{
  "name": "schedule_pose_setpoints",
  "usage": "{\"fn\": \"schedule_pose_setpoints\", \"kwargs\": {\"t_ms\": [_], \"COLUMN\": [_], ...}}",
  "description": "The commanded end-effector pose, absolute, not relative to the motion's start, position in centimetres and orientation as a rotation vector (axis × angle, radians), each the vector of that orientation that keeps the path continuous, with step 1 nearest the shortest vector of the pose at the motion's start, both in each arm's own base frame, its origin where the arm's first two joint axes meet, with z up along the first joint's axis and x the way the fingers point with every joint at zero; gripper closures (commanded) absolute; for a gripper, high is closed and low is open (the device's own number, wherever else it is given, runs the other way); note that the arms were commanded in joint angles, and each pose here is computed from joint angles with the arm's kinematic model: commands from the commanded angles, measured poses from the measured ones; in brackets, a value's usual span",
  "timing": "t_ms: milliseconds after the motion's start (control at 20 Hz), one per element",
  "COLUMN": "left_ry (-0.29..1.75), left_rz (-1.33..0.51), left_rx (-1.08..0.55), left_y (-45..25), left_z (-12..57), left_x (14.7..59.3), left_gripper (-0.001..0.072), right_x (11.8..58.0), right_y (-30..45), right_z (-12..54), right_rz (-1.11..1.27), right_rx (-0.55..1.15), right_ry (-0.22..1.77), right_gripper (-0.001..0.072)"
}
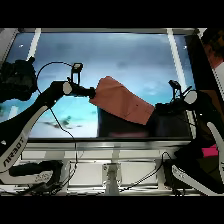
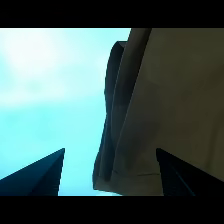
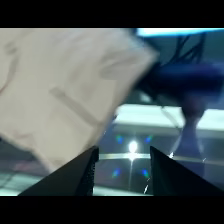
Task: Fold the clothes and pants, and hang the long-sleeved shirts on hangers.
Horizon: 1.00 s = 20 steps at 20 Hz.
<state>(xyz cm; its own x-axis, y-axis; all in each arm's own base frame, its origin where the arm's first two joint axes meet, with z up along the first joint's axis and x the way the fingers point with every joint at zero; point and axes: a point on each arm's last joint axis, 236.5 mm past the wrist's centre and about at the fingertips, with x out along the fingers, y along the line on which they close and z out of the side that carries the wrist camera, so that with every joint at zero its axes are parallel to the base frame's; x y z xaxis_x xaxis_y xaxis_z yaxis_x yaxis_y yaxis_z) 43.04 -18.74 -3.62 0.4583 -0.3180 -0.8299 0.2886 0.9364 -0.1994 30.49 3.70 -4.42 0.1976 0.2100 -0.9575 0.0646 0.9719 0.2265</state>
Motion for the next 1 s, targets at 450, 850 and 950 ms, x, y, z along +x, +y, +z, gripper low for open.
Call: {"fn": "schedule_pose_setpoints", "kwargs": {"t_ms": [450,850,950], "left_ry": [0.939,0.944,0.944], "left_rz": [-0.371,-0.378,-0.378], "left_rx": [0.022,-0.012,-0.015], "left_y": [-18.0,-18.4,-18.5], "left_z": [-0.3,-0.3,-0.2], "left_x": [43.7,43.5,43.5], "left_gripper": [0.0048,0.0048,0.0048], "right_x": [27.1,28.9,28.5], "right_y": [6.1,5.4,5.9], "right_z": [-4.8,-5.3,-7.0], "right_rz": [0.104,-0.026,-0.042], "right_rx": [0.579,0.799,0.842], "right_ry": [1.121,0.995,1.061], "right_gripper": [0.0335,0.0143,0.0131]}}
